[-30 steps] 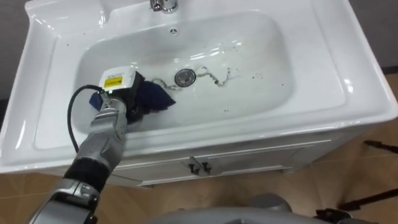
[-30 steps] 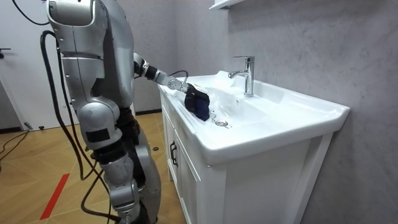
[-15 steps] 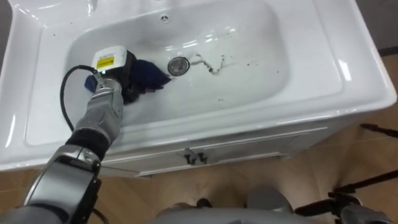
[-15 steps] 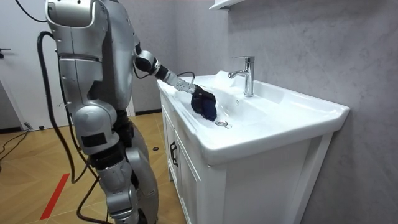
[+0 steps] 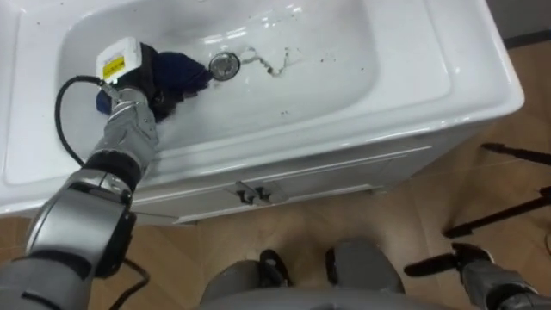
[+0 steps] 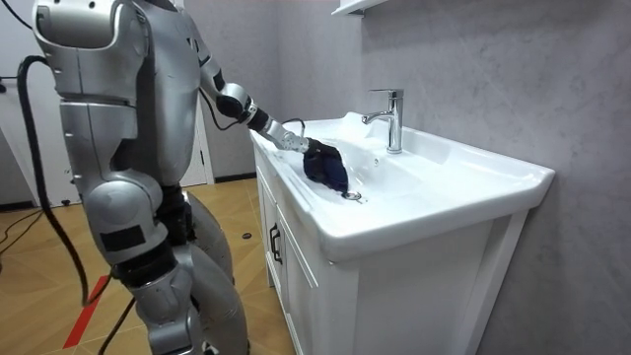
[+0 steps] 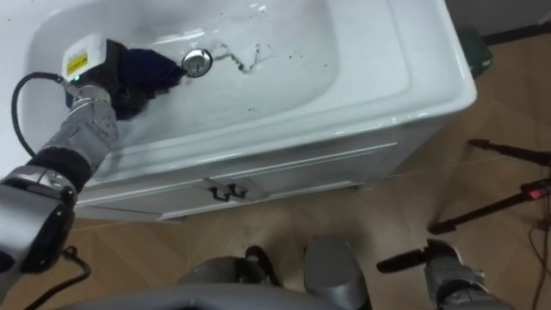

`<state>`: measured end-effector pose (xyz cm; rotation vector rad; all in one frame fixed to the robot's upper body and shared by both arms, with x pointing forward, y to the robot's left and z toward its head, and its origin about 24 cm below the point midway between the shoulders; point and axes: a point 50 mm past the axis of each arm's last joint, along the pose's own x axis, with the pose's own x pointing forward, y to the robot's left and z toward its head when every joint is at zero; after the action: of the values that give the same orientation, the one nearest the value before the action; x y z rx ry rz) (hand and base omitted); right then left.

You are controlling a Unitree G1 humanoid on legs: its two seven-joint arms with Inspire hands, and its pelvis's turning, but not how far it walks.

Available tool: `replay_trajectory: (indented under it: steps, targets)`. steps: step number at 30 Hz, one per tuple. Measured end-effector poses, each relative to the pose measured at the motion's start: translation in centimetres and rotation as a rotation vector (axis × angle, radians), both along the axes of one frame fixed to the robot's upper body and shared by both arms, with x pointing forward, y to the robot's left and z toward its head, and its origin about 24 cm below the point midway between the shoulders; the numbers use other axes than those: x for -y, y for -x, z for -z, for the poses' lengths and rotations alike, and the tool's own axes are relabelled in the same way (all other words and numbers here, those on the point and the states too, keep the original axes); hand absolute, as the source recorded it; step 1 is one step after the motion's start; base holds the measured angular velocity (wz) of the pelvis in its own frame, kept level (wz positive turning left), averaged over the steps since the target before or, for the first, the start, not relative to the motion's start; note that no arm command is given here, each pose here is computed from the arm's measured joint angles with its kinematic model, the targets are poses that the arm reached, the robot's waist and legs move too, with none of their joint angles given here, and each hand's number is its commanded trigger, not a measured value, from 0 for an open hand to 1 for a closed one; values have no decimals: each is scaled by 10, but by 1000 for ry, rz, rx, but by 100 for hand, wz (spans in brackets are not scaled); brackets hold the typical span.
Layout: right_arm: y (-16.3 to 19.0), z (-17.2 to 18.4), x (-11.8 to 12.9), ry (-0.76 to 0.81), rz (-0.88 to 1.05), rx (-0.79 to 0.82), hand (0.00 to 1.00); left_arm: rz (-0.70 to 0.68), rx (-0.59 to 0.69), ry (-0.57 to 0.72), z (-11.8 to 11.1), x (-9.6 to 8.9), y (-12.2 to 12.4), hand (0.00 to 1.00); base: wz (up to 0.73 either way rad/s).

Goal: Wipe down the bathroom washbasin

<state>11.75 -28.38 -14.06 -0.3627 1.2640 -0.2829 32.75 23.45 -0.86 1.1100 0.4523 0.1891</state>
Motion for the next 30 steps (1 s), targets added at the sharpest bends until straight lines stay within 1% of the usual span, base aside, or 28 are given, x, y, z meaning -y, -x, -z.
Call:
replay_trajectory:
  steps: [3, 6, 8, 9, 11, 15, 17, 20, 26, 30]
  targets:
    - [-1, 1, -4, 0, -19, 3, 0, -37, 21, 75, -2, 2, -2, 100, -6]
    - [2, 3, -6, 4, -32, -24, 0, -52, 51, 168, -2, 12, -5, 100, 2]
    - [2, 4, -11, -4, -45, -32, 0, -57, 81, 252, -4, 20, -8, 100, 0]
    - [1, 5, -12, -8, -48, -31, 0, -58, 87, 269, -5, 22, -9, 100, 0]
    - [-2, 6, -18, -20, -58, -30, 0, -47, 116, 325, -9, 31, -15, 100, 15]
    - [-9, 5, -22, -28, -73, -13, 0, -12, 131, 357, -10, 42, -16, 100, 5]
    - [-12, 4, -23, -27, -80, -2, 0, 8, 140, 396, -12, 54, -19, 100, 0]
    - [-13, 4, -25, -23, -99, -4, 0, 26, 152, 416, -16, 63, -23, 100, 3]
    - [-23, 2, -28, -44, -60, 38, 0, 43, 161, 424, -19, 68, -25, 100, 8]
    - [-26, 1, -29, -55, -53, 67, 0, 41, 165, 424, -19, 68, -25, 100, 8]
